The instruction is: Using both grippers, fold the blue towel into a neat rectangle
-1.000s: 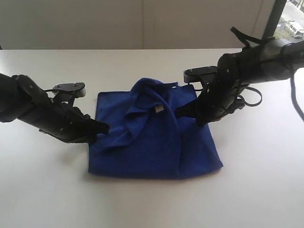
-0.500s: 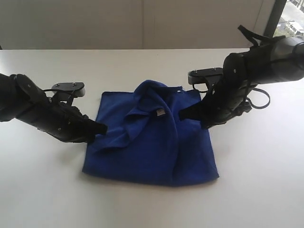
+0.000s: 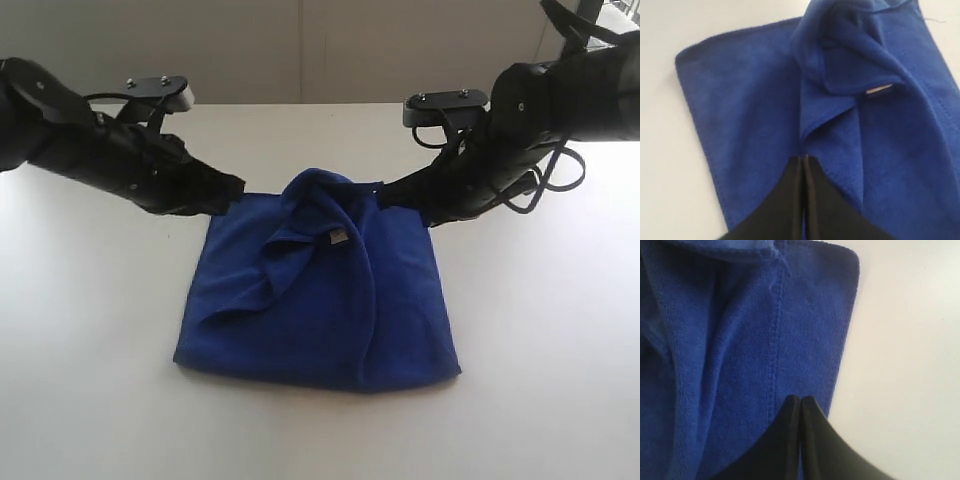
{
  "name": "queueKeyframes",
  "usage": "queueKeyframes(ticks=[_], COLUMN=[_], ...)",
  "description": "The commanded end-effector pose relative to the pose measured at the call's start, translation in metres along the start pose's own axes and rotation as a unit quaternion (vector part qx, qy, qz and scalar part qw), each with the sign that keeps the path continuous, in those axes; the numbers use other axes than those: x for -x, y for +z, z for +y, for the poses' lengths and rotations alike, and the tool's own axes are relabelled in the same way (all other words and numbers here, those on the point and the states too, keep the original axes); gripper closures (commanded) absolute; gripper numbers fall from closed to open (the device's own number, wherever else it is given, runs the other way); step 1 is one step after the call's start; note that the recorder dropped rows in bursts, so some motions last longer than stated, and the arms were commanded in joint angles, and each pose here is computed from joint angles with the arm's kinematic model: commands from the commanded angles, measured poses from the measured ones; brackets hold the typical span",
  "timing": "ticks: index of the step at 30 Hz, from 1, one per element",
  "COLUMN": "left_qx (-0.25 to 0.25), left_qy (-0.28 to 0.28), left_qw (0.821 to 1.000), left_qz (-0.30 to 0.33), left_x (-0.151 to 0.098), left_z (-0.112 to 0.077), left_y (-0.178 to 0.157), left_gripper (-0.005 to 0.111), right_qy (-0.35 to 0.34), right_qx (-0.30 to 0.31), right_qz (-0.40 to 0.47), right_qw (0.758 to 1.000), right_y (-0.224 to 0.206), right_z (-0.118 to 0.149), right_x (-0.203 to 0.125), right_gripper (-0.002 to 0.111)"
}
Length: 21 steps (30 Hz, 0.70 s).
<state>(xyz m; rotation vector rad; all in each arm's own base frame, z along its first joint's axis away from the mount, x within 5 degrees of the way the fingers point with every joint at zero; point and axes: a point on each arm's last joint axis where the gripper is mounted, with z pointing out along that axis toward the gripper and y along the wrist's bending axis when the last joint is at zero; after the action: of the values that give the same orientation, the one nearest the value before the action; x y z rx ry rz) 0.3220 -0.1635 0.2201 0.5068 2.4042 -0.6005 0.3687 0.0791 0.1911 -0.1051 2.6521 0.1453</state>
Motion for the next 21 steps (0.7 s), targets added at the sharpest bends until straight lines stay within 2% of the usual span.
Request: queueKeyframes(ticks=[1,6,11,13,18,21], left_qx=[-0.03,-0.036,-0.032,-0.031,-0.025,-0.024], left_qy=[0.042,0.074,0.088,0.092,0.102,0.101], left_qw=[0.999,0.997,0.996,0.995,0.995,0.995], left_qz=[0.002,-0.001,-0.003,-0.002,0.002,0.002], left_x=[0.014,0.016,0.013,0.01,0.006,0.007], left_z=[-0.02,-0.043,-0.057,-0.06,-0.063,-0.062], left_y=[0.012,0.042,0.068,0.076,0.093,0.098], left_gripper=[0.107,0.107,0.106,0.101,0.07,0.059], right_qy=[0.021,0.042,0.054,0.055,0.055,0.056], right_qx=[-0.006,-0.018,-0.025,-0.025,-0.026,-0.026], right_qz=[-0.015,-0.012,-0.007,-0.004,0.001,0.003], right_qw=[1.0,0.999,0.998,0.998,0.998,0.998], right_y=[-0.005,-0.005,-0.002,0.0,0.004,0.007], right_z=[-0.013,-0.031,-0.042,-0.043,-0.043,-0.043], right_x=[0.01,0.011,0.01,0.009,0.008,0.006], right_gripper=[0.108,0.108,0.108,0.108,0.108,0.108])
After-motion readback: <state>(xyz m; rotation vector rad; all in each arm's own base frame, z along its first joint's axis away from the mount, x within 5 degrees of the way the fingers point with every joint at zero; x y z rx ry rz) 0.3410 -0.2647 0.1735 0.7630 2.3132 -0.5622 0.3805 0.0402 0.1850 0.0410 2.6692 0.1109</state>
